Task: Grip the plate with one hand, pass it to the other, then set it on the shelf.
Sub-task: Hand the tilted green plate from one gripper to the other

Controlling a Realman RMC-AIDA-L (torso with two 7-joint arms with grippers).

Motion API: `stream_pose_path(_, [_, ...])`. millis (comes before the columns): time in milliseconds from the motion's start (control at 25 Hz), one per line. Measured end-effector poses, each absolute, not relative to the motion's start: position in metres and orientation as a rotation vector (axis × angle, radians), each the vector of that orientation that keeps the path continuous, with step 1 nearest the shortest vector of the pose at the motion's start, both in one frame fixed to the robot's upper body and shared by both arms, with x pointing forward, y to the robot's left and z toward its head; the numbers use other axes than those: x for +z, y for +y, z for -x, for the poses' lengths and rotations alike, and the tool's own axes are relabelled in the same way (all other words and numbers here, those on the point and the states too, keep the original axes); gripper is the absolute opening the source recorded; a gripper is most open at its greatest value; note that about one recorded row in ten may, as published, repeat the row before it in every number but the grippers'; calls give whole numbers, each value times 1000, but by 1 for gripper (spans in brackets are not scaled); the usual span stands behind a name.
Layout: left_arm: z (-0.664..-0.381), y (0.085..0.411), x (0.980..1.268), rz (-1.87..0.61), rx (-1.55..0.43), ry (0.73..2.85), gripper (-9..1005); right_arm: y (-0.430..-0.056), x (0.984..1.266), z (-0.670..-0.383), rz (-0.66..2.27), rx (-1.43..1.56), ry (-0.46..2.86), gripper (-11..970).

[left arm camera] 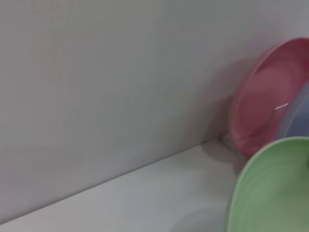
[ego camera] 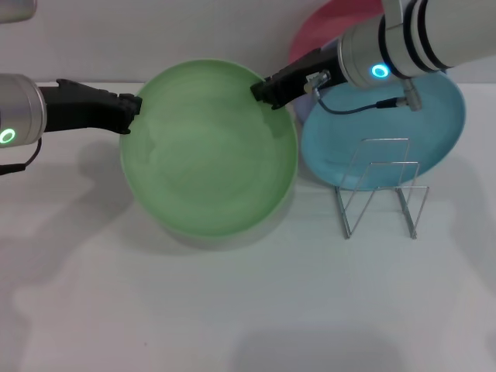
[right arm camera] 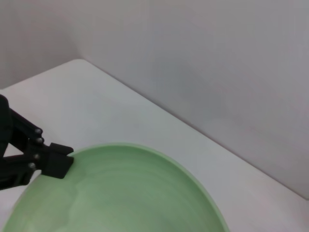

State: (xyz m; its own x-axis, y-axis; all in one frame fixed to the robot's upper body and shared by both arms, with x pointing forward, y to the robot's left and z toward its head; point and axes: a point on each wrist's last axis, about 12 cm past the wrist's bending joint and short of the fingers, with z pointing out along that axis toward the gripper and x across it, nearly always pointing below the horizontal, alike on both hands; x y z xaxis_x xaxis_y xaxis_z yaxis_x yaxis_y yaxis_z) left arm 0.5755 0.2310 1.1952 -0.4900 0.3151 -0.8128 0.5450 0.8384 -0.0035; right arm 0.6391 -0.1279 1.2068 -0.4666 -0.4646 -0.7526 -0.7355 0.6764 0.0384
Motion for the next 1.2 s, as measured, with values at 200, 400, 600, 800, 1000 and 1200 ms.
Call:
stream_pose_path(200, [-573, 229, 1196, -640, -374, 2095, 26, -131, 1211, -635, 911, 469, 2118, 51])
stream_pose_path(400, [-571, 228, 1196, -648, -396, 2083, 96, -129, 1211, -632, 914, 474, 2115, 40])
stream_pose_path(600, [-567, 226, 1201, -655, -414, 2054, 360, -128, 1211, -631, 920, 474, 2114, 40])
stream_pose_path(800, [-563, 227, 1209, -668, -402, 2014, 524, -130, 1209, -630, 917, 472, 2115, 39])
stream_pose_path(1000, [-561, 226, 1215, -676, -407, 1969, 630, -132, 1213, -628, 927, 453, 2088, 38])
stream_pose_path(1200, [-563, 240, 1215, -631, -285, 1867, 720, -140, 1225, -620, 953, 409, 2016, 38])
